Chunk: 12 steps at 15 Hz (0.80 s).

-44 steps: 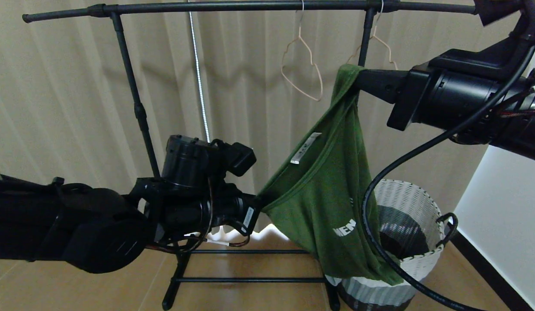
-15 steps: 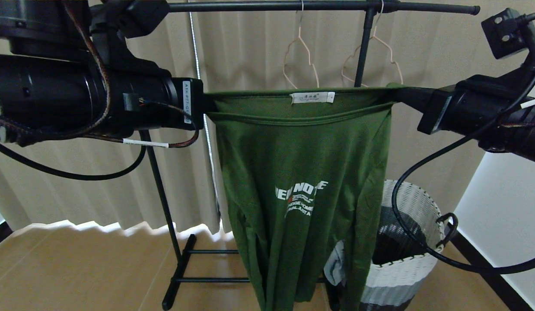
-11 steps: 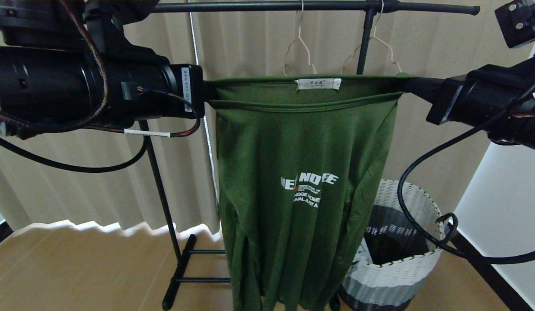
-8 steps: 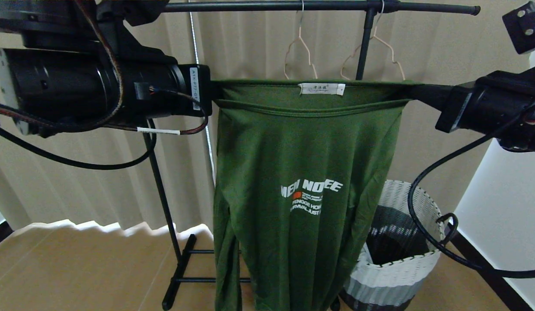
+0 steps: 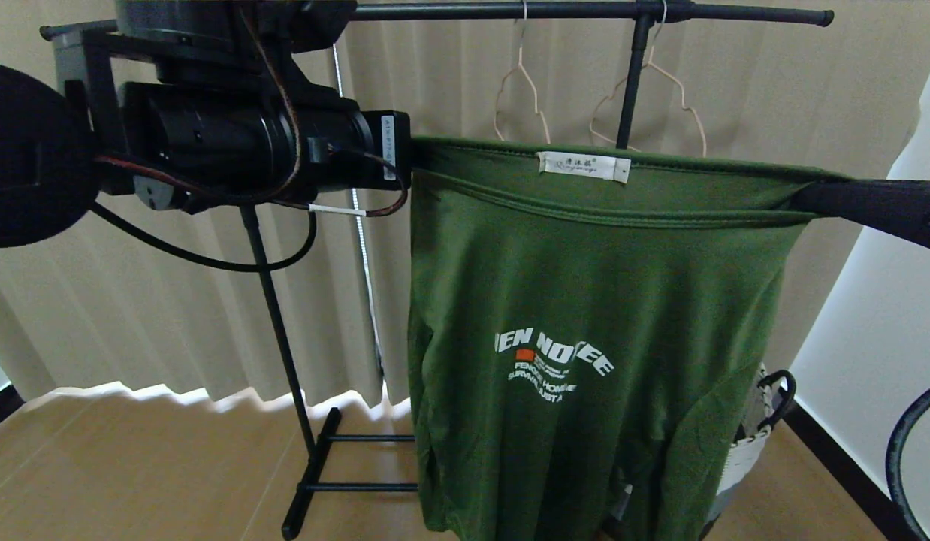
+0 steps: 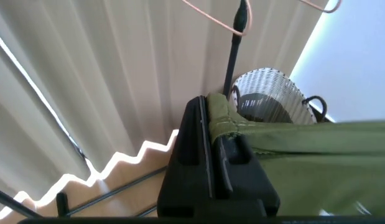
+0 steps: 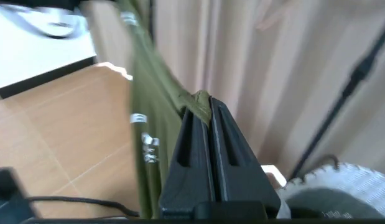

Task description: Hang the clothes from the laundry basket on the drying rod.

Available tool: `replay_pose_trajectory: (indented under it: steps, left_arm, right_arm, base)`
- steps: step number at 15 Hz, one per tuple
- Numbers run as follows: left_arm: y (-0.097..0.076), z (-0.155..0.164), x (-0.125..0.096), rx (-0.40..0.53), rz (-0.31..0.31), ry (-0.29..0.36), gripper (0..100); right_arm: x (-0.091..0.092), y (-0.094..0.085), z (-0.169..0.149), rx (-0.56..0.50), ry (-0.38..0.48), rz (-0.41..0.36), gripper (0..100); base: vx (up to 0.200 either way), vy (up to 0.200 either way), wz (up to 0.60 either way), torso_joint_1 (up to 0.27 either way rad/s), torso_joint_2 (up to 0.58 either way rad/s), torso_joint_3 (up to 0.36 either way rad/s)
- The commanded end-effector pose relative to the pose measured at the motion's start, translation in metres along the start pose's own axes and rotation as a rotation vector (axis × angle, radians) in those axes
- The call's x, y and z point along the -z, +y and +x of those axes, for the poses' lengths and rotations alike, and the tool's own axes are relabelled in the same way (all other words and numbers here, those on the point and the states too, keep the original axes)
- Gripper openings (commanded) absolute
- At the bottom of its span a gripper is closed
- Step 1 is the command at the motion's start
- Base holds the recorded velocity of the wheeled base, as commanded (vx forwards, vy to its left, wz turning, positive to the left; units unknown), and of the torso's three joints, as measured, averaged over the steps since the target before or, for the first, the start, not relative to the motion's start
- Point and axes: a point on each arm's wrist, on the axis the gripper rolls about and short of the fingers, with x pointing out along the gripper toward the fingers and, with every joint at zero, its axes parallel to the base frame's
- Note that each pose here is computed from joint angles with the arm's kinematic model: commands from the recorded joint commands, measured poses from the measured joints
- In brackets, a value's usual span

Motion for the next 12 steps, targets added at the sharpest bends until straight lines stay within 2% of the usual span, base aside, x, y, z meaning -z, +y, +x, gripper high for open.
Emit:
replay_pose_trajectory:
  steps: [1, 3, 5, 7, 10, 12]
  left_arm:
    - [0.0, 0.011, 0.006, -0.005, -0.001, 0.023, 0]
    - [0.001, 0.011, 0.009, -0.005, -0.001, 0.032, 0]
    - [0.001, 0.006, 0.007, -0.006, 0.0, 0.029, 0]
    - [0.002, -0.019, -0.006, 0.004, 0.002, 0.011, 0]
    - [0.003, -0.066, -0.016, 0.037, 0.005, 0.047, 0]
    - [0.002, -0.097, -0.021, 0.132, 0.003, 0.056, 0]
  right_arm:
    - [-0.004, 0.006, -0.011, -0.014, -0.033, -0.013, 0]
    - [-0.002, 0.004, -0.008, -0.004, -0.024, -0.017, 0]
    - [0.0, -0.005, -0.001, 0.055, -0.002, -0.074, 0]
    - [0.002, -0.021, 0.012, 0.167, 0.013, -0.092, 0]
    - [-0.001, -0.031, 0.036, 0.174, -0.033, -0.106, 0]
    - [-0.006, -0.039, 0.056, 0.164, -0.073, -0.115, 0]
  base:
    - [0.0, 0.0, 0.0, 0.0, 0.0, 0.0]
    - [0.0, 0.0, 0.0, 0.0, 0.0, 0.0]
    - [0.0, 0.0, 0.0, 0.0, 0.0, 0.0]
    - [0.0, 0.0, 0.0, 0.0, 0.0, 0.0]
    - [0.0, 0.0, 0.0, 0.0, 0.0, 0.0]
    - [0.0, 0.0, 0.0, 0.0, 0.0, 0.0]
